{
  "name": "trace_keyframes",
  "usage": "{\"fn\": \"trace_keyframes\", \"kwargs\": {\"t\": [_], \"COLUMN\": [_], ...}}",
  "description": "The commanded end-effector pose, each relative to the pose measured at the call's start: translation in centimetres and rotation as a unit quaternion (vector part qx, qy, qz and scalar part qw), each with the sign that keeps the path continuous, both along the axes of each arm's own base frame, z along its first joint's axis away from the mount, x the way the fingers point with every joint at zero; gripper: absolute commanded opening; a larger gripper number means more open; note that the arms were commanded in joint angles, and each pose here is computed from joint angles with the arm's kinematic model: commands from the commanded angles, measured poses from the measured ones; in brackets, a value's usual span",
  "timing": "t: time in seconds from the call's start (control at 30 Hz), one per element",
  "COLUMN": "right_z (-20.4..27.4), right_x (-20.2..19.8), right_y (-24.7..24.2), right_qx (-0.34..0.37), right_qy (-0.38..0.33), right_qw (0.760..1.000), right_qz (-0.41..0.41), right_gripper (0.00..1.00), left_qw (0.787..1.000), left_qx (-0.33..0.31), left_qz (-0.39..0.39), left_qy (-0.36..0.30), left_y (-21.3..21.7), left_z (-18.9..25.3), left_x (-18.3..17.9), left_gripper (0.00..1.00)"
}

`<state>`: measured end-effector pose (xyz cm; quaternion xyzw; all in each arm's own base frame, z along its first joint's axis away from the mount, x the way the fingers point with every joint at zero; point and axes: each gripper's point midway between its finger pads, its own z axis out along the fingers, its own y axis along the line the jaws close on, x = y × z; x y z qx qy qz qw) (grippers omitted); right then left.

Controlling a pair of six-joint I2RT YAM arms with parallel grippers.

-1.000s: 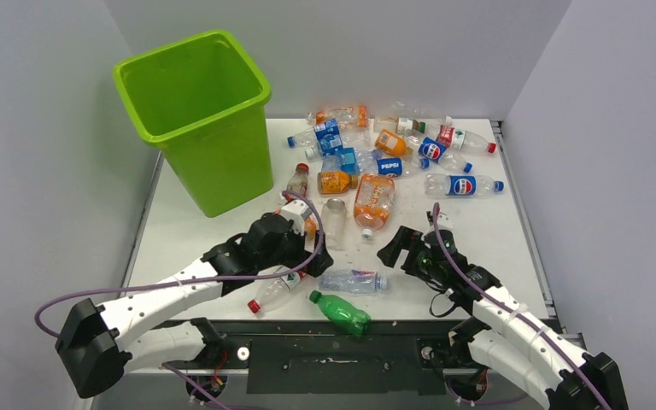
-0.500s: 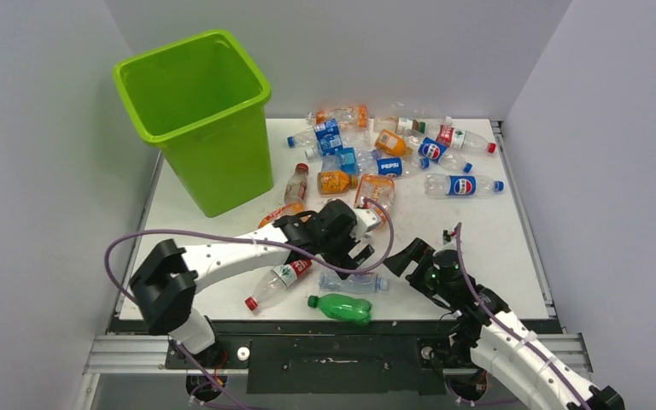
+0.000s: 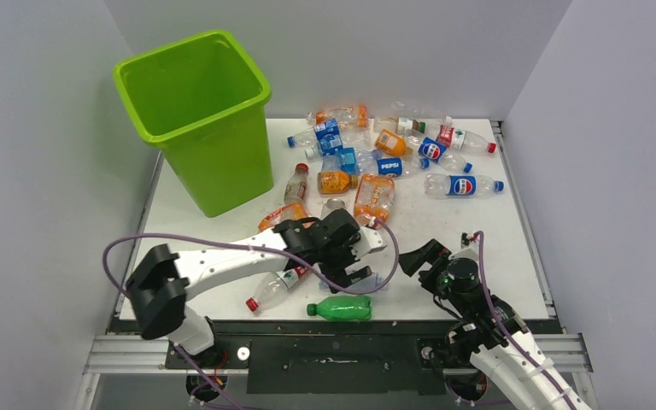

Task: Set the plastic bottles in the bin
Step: Pick up the plastic bottle from the corner of the board.

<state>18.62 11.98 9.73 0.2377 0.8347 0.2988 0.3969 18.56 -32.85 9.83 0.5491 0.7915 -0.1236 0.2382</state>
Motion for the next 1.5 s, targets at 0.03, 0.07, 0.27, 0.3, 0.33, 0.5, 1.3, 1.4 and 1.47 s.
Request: {"fn": "trace_keyframes", "kwargs": {"t": [0.03, 0.07, 0.27, 0.3, 0.33, 0.5, 1.3, 1.4, 1.47], "right_z": [1.1, 1.0, 1.0, 1.1, 1.2, 1.9, 7.0, 10.1, 13.1], "right_x": [0.3, 0.4, 0.7, 0.7, 0.7, 0.7, 2.0, 2.3, 2.5], "right_y": [0.5, 0.5, 1.2, 1.2, 1.2, 1.2, 1.2, 1.4, 1.4], "right_qx": [-0.017, -0.022, -0.025, -0.024, -0.024, -0.018, -0.066, -0.07, -0.078], "right_qy": [-0.014, -0.013, -0.012, -0.012, -0.013, -0.024, -0.076, -0.113, -0.149], "right_qw": [0.999, 0.999, 0.998, 0.998, 0.998, 0.998, 0.992, 0.987, 0.981], "right_qz": [0.027, 0.029, 0.048, 0.049, 0.048, 0.047, 0.073, 0.084, 0.093], "right_gripper": [0.94, 0.94, 0.94, 0.94, 0.94, 0.94, 0.95, 0.95, 0.95], "left_qw": [0.993, 0.992, 0.987, 0.987, 0.988, 0.992, 0.997, 0.995, 0.989], "left_qx": [-0.088, -0.084, -0.024, -0.021, -0.019, -0.011, -0.02, -0.076, -0.135], "left_qz": [-0.071, -0.09, -0.159, -0.156, -0.154, -0.128, -0.079, -0.056, -0.046], "left_qy": [-0.029, -0.028, 0.017, 0.021, 0.022, -0.004, 0.004, -0.026, -0.046], "left_y": [0.9, 1.2, 1.4, 1.1, 0.7, -1.0, -3.9, -4.6, -5.0], "left_z": [5.3, 5.1, 0.7, 0.1, -0.3, -1.6, -1.4, 3.0, 7.2], "left_x": [-4.8, -6.1, -10.8, -10.8, -10.8, -8.9, -6.6, -5.8, -5.6], "left_gripper": [0.96, 0.96, 0.96, 0.96, 0.96, 0.96, 0.29, 0.19, 0.16]}}
